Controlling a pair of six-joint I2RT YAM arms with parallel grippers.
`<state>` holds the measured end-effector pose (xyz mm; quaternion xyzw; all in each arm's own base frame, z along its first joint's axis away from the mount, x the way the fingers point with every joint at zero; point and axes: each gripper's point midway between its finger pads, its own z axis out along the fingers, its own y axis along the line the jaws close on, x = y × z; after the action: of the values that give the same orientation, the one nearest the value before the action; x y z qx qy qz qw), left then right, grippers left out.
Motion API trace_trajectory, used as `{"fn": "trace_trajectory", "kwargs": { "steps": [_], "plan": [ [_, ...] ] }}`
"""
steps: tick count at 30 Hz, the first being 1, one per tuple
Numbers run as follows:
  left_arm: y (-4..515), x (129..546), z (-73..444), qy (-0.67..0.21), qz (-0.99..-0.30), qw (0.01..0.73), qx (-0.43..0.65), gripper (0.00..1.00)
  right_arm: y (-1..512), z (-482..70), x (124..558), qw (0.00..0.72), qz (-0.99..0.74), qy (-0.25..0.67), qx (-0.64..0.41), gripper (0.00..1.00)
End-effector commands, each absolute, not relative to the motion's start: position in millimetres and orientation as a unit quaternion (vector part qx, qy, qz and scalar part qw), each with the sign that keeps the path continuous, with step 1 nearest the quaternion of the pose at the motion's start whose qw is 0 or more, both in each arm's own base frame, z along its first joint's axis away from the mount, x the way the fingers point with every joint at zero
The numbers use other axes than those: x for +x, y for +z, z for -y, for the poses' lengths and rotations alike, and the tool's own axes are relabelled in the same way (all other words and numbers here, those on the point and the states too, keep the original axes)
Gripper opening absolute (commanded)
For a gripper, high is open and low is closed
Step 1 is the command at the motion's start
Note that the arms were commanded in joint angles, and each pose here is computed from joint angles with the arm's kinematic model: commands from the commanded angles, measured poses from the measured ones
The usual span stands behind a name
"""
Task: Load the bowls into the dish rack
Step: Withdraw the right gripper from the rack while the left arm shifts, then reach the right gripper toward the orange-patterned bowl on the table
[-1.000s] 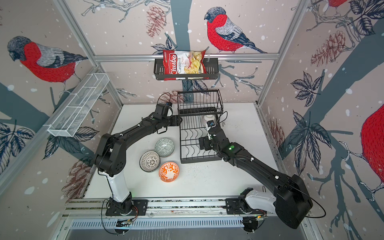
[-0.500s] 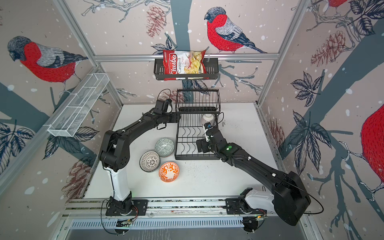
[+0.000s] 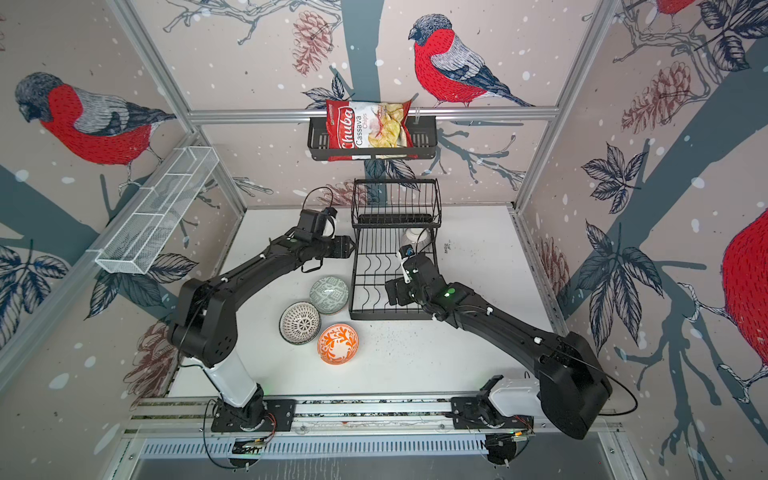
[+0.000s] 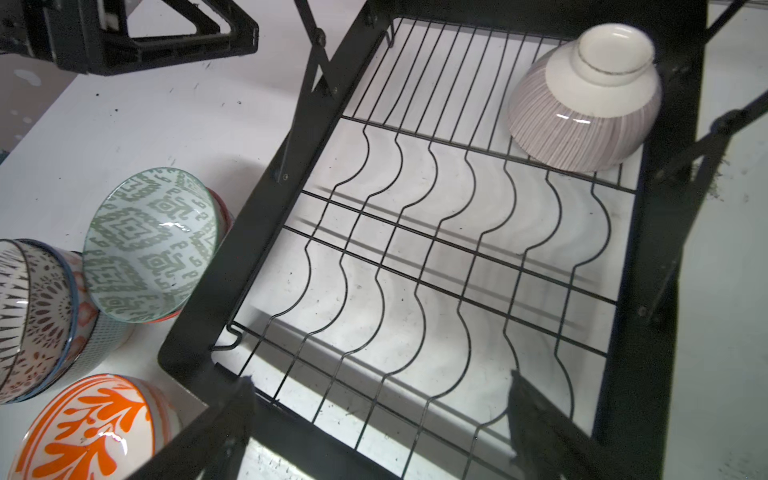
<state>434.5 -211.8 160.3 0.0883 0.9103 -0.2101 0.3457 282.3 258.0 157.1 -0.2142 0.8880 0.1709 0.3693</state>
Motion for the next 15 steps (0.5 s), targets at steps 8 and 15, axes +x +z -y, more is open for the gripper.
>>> {"fn": "trace_trajectory", "kwargs": {
  "steps": [8, 15],
  "plan": [
    [198, 396, 190, -0.241, -0.89, 0.386, 0.024, 0.72, 143, -297, 237, 0.277, -0.907, 0.208, -0.239, 0.91],
    [202, 360, 183, -0.281, -0.879, 0.385, -0.012, 0.72, 135, -316, 197, 0.227, -0.912, 0.233, -0.249, 0.88]
  ]
}}
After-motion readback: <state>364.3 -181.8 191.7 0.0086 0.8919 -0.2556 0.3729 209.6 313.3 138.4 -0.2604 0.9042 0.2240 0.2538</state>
